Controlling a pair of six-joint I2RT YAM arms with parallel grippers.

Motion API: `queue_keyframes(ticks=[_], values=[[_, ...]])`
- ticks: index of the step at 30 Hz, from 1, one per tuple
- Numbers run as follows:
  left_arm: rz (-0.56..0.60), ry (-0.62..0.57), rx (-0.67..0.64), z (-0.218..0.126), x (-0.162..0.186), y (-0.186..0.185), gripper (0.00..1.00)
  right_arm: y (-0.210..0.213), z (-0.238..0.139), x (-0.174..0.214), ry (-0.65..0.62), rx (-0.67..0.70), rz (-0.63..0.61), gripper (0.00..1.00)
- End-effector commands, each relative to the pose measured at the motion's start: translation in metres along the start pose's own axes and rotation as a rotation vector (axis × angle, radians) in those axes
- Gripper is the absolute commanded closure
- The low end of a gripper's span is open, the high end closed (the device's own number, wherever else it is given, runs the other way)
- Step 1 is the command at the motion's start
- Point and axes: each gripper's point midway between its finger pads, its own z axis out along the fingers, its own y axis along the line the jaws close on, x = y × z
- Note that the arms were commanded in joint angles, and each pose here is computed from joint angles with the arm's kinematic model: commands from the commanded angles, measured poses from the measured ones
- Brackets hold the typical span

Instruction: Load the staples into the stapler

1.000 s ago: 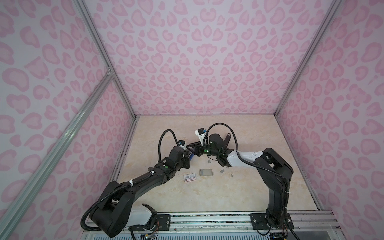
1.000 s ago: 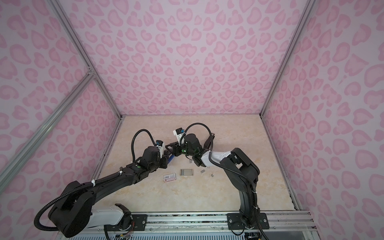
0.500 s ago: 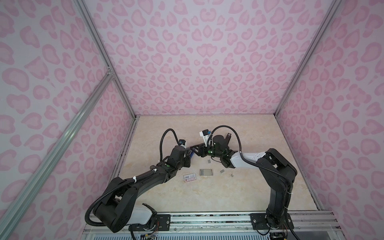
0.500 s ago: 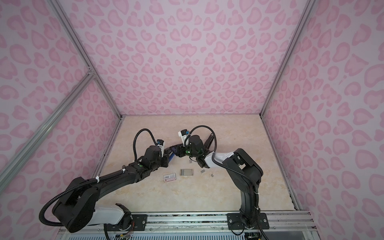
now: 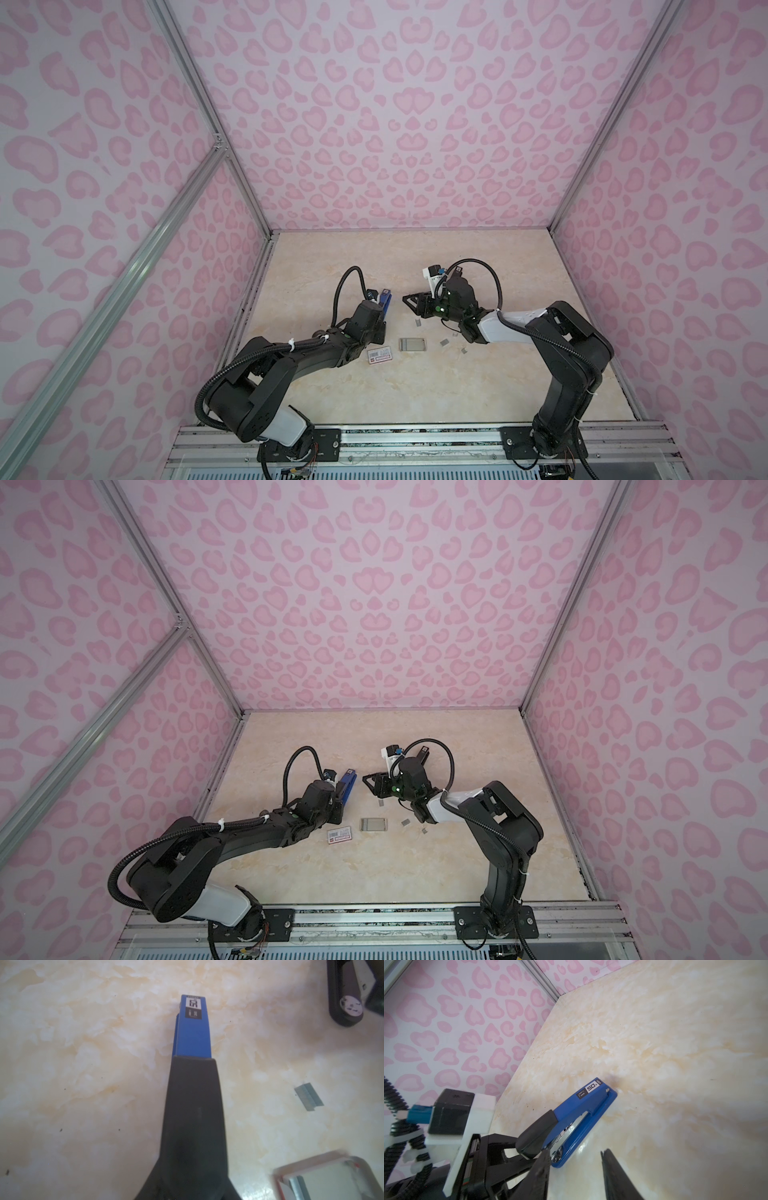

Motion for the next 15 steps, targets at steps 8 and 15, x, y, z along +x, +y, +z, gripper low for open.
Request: queue_keyframes(ticks=[8,15], values=[[-0.075,-0.002,0.002,-0.034,0.008,0.008,0.53,-0.002,-0.013,-0.006,-0.044,-0.006,0.006,0.57],[-0.082,0.08,-0.057,-0.045,-0.021,0.01,0.37,0.005,-0.023,0.002,-0.013,-0.019,-0.001,0.55]])
